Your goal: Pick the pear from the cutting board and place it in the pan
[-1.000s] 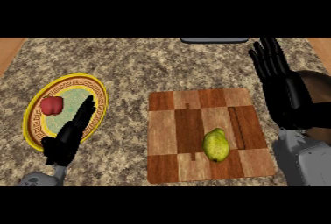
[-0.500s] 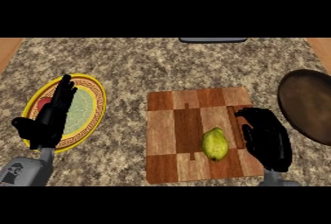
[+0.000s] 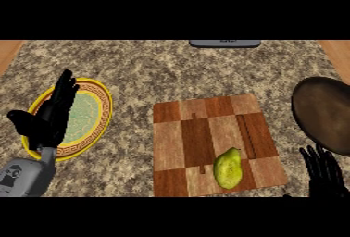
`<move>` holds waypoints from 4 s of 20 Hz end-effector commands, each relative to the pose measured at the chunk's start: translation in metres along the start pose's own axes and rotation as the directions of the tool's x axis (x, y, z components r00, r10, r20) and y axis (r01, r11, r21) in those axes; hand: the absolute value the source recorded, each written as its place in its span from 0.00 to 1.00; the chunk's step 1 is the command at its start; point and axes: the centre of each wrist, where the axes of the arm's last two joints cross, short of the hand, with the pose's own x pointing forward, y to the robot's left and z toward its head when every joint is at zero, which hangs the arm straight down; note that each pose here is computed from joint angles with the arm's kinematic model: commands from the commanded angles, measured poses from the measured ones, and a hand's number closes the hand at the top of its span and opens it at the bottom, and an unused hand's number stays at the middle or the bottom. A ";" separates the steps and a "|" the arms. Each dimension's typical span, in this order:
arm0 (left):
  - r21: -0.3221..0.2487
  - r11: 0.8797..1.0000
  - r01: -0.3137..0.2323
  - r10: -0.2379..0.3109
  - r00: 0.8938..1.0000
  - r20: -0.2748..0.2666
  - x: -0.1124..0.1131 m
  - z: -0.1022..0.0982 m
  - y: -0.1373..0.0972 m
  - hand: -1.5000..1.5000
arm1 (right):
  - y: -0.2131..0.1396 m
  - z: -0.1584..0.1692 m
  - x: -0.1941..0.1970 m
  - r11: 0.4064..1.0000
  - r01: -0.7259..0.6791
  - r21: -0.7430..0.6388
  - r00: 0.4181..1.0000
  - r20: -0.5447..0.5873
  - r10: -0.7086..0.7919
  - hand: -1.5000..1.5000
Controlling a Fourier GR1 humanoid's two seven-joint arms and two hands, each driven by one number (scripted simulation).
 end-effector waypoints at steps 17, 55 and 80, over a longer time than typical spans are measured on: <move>-0.015 1.000 -0.003 0.003 1.000 0.005 0.020 -0.021 -0.009 0.50 | -0.057 -0.088 0.103 0.901 -0.340 0.268 0.920 -0.104 0.378 0.00; -0.005 1.000 0.006 -0.006 1.000 0.004 0.001 -0.002 -0.010 0.50 | 0.047 -0.094 0.062 0.782 -0.307 0.543 0.859 -0.196 0.473 0.00; -0.031 0.999 0.013 -0.013 1.000 -0.001 0.009 0.003 0.016 0.50 | 0.113 -0.127 0.026 0.593 -0.405 0.696 0.687 -0.196 0.699 0.00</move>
